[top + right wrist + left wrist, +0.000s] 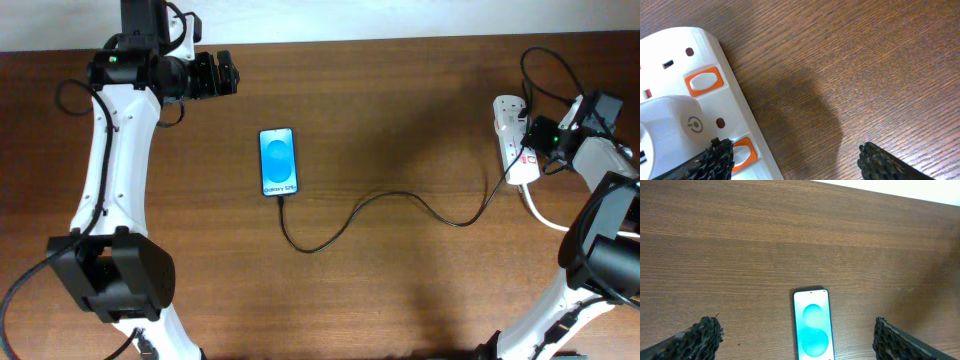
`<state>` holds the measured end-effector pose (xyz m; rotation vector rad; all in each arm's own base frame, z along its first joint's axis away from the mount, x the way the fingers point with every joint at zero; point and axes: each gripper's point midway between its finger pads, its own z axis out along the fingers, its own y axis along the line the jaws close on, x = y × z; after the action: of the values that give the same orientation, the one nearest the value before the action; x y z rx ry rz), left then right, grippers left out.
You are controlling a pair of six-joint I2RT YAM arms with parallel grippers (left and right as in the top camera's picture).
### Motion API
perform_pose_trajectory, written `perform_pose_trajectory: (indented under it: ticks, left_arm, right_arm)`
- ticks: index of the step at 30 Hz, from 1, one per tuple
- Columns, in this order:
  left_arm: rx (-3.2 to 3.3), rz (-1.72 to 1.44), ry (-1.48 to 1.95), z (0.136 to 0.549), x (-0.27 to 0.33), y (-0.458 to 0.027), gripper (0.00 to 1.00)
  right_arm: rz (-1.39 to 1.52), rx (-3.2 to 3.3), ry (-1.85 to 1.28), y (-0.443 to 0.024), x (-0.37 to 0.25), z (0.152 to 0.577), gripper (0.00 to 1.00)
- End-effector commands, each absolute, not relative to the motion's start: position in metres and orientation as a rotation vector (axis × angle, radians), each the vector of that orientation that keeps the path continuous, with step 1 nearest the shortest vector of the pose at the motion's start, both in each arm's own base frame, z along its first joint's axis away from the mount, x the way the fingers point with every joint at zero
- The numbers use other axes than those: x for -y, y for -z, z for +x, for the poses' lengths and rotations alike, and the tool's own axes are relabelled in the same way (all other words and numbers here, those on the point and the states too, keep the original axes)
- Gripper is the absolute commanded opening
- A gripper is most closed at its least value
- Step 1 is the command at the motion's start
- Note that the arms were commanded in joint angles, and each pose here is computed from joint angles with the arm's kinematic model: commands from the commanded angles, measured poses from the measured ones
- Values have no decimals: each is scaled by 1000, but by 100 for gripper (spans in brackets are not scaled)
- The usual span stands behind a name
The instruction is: Plug charger to phone and switch on socket
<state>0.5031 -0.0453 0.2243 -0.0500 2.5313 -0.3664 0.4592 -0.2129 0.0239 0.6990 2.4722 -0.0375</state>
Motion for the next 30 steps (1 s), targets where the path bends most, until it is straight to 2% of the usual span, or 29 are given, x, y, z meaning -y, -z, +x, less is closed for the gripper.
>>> perform_pose_trajectory:
  ticks: [1,9,11,12,14,16,19,22,24,27,30]
  left_arm:
    - [-2512,-42,348,503,42,-233,99]
    - [-2512,-42,348,503,42,-233,100]
    - [-2512,-42,348,503,42,-233,99]
    - [-2512,-42,348,503,42,-233,99]
    - [-2512,-42,348,503,42,-233,100]
    - [-2512,-42,348,503,42,-233,99]
    - [-2512,-42,348,503,42,-233,100]
    - [-2512,-42,348,503,42,-233,99]
    - [-2512,-42,348,503,42,-233,99]
    - [-2512,-42,349,503,43,-233,100]
    - [-2512,-42,348,503,42,-233,99]
  right_arm:
    - [585,-2605,-190,14,157,454,84]
    - [596,-2650,-236,18,149,444,84]
    - [610,-2656,-191,17,155,442,98]
    - [628,-2661,-130,12,163,440,99]
    - [730,-2620,105,-25,200,435,99]
    - [766,-2553,198,-71,223,434,99]
    - [828,-2505,222,-117,248,422,99]
    - [876,-2508,226,-140,260,407,99]
    - [851,-2464,182,-174,254,409,98]
    - [748,-2344,43,-253,228,410,99]
    - [658,-2254,-53,-326,185,376,98]
